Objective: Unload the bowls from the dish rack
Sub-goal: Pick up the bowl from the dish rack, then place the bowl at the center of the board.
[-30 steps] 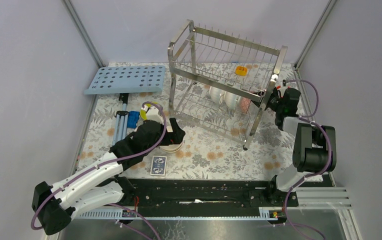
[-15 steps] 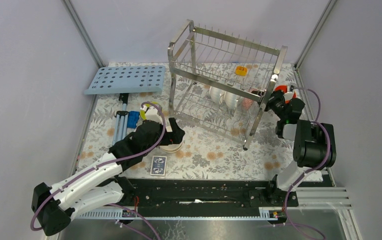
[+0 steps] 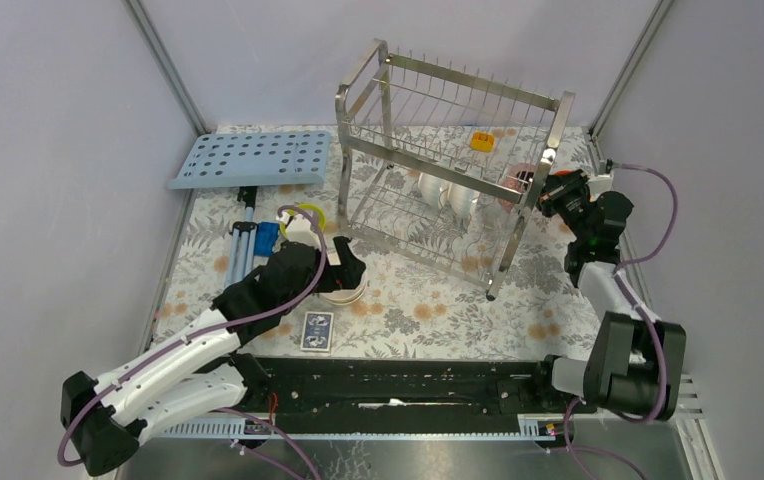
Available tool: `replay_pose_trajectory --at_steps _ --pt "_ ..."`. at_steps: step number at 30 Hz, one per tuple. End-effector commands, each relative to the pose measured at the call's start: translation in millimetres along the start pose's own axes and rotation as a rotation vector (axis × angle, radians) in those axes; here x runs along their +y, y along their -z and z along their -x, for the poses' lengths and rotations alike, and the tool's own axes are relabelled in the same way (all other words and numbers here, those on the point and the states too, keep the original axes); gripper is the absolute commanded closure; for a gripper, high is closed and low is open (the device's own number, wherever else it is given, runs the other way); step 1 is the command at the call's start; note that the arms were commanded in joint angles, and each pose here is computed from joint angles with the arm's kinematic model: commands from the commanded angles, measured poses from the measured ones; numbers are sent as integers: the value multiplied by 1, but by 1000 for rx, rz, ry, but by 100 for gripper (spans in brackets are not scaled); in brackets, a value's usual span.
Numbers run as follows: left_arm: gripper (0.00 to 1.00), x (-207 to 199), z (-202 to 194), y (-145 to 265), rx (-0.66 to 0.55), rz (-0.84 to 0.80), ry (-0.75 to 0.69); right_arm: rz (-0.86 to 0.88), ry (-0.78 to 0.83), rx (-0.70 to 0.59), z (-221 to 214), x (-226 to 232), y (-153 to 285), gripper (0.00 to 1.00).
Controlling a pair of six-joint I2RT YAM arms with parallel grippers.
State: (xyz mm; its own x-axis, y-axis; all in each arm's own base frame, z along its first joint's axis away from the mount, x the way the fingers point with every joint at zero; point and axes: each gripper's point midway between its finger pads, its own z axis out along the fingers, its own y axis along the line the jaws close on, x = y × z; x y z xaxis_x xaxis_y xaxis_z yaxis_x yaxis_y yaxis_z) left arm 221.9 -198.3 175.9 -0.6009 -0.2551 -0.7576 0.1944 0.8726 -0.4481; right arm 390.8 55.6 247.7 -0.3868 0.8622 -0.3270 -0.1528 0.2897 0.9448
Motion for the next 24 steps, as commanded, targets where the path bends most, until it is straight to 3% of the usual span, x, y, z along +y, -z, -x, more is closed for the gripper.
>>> replay_pose_trajectory --at_steps 1,6,15,19,24 --pt "1 -10 29 10 -85 -26 8 -31 107 -60 13 25 12 100" --pt "1 -11 30 17 -85 -37 13 -60 143 -116 14 39 32 100" --pt "1 -5 38 35 -108 -25 23 -418 252 -365 51 41 87 100" --pt "1 -6 48 46 -134 -23 27 -450 367 -517 85 91 110 100" --pt "1 -7 59 53 -158 -18 29 -358 515 -595 106 185 123 100"
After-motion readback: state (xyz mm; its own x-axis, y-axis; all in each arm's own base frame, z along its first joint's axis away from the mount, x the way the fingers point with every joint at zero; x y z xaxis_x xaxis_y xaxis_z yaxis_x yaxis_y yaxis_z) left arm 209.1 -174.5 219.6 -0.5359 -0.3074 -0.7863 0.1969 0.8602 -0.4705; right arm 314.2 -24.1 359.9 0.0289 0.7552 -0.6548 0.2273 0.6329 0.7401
